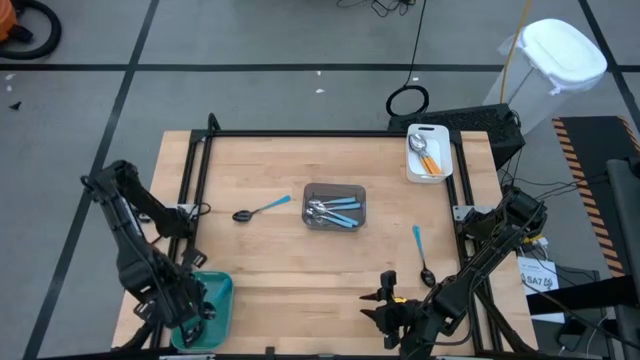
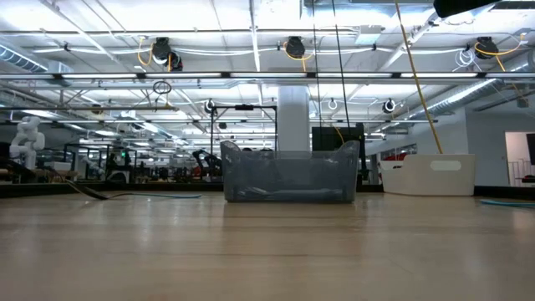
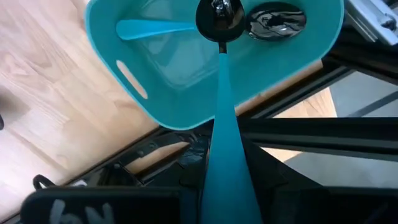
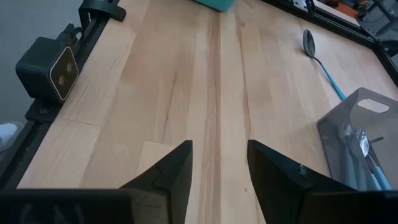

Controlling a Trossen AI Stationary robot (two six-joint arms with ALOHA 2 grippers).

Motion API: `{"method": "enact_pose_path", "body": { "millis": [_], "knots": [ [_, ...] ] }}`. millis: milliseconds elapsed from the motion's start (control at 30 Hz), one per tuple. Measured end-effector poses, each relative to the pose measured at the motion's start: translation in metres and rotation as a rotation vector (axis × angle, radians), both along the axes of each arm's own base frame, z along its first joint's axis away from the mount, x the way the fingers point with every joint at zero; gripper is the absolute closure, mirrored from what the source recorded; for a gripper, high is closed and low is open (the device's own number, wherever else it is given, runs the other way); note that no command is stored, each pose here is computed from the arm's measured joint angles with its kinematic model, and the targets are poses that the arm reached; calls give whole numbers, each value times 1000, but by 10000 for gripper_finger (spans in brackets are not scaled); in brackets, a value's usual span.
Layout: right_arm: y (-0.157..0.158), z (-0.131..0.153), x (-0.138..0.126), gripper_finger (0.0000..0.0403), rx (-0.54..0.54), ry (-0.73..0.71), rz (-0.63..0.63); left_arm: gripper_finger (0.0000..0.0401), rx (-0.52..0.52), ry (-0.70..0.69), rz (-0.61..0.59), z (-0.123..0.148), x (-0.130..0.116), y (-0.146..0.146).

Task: Sort silverware by color (type)
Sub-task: Put the center dark blue spoon into the blue bin, then put the left dark blue spoon into the blue bin

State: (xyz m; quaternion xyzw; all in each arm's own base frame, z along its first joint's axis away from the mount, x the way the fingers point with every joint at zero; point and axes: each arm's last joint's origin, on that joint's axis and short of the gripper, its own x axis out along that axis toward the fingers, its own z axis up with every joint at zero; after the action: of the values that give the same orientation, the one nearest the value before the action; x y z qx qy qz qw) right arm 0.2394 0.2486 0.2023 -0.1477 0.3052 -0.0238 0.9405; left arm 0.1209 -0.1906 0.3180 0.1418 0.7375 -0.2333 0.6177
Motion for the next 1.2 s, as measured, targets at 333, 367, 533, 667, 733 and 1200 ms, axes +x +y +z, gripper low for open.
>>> {"method": "enact_pose_path", "body": {
  "millis": [333, 367, 533, 667, 733, 1200],
  "knots": [
    [0, 0, 0, 257, -2, 2, -1, 301, 45, 27, -67, -25, 16, -22],
    [0, 0, 0, 257, -3, 2, 0, 299, 56, 35, -68, -28, 18, -24],
    [0, 0, 0, 257, -2, 2, -1, 296, 136, 41, -46, -44, 25, -33],
    [0, 0, 0, 257, -2, 2, -1, 290, 171, 53, -39, -50, 27, -36],
    [0, 0, 0, 257, -2, 2, -1, 281, 188, 64, -35, -51, 27, -35],
    [0, 0, 0, 257, -6, 5, 1, 265, 282, -191, 386, -22, 53, -27]
  ]
}}
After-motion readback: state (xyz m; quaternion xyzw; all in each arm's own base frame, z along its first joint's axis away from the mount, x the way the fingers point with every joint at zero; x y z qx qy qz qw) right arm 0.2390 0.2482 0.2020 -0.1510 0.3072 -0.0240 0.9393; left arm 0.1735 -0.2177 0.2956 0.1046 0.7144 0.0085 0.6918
